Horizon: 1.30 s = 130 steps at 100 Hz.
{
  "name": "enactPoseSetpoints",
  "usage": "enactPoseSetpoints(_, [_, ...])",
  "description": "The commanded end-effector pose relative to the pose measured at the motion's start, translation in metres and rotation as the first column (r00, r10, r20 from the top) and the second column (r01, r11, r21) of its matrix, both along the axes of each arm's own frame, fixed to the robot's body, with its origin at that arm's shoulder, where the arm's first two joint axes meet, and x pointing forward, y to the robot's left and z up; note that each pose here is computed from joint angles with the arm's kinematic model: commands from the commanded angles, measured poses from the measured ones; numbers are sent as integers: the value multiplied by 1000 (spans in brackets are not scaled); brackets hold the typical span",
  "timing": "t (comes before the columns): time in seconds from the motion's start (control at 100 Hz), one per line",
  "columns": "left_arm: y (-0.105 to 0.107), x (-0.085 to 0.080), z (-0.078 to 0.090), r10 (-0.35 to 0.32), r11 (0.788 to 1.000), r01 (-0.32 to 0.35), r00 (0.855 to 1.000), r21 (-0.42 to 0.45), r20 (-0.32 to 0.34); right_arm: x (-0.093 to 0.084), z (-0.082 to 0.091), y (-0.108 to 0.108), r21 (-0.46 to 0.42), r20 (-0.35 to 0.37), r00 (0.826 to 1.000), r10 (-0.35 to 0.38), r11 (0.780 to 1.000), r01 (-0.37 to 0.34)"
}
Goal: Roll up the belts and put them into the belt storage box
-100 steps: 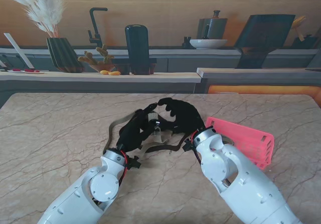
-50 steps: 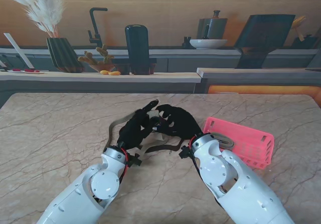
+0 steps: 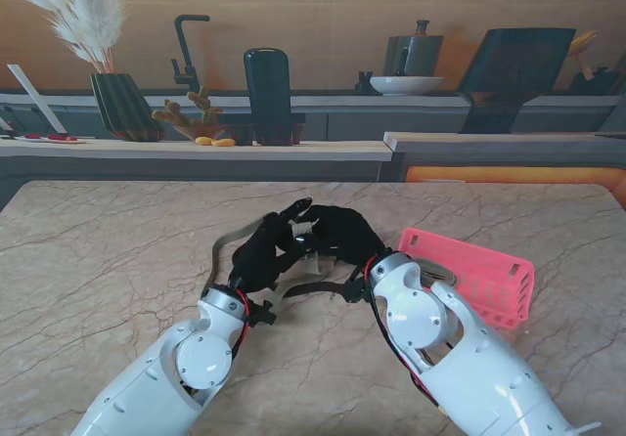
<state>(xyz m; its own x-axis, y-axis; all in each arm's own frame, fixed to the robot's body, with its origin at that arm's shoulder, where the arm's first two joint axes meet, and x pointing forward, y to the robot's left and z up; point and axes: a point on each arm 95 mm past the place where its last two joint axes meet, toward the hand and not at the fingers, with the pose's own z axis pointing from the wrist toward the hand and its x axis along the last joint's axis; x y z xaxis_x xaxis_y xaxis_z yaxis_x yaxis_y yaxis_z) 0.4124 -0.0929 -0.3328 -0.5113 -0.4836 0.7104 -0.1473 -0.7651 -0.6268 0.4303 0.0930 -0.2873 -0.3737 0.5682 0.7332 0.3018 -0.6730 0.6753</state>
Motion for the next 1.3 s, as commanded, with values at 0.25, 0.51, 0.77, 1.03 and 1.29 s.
enactPoseSetpoints(0.25, [5, 0, 3, 7, 999, -8, 1000, -47, -12, -12, 20, -3, -6, 160, 987, 23, 1000, -22])
enactPoseSetpoints(0.51, [8, -1, 3, -27, 995, 22, 999, -92, -47, -17, 39, -5, -1, 253, 967, 41, 999, -42])
enactPoseSetpoints(0.77, [1, 0, -1, -84, 995, 80, 994, -54, -76, -21, 53, -5, 11, 301, 952, 60, 998, -67])
enactPoseSetpoints(1.03, [-9, -4, -6, -114, 992, 105, 986, -73, -123, -24, 64, 1, 38, 311, 946, 89, 994, -106])
enactPoseSetpoints(1.29, [-16, -9, -6, -112, 979, 76, 975, -188, -192, -23, 77, 3, 30, 379, 921, 86, 994, -106])
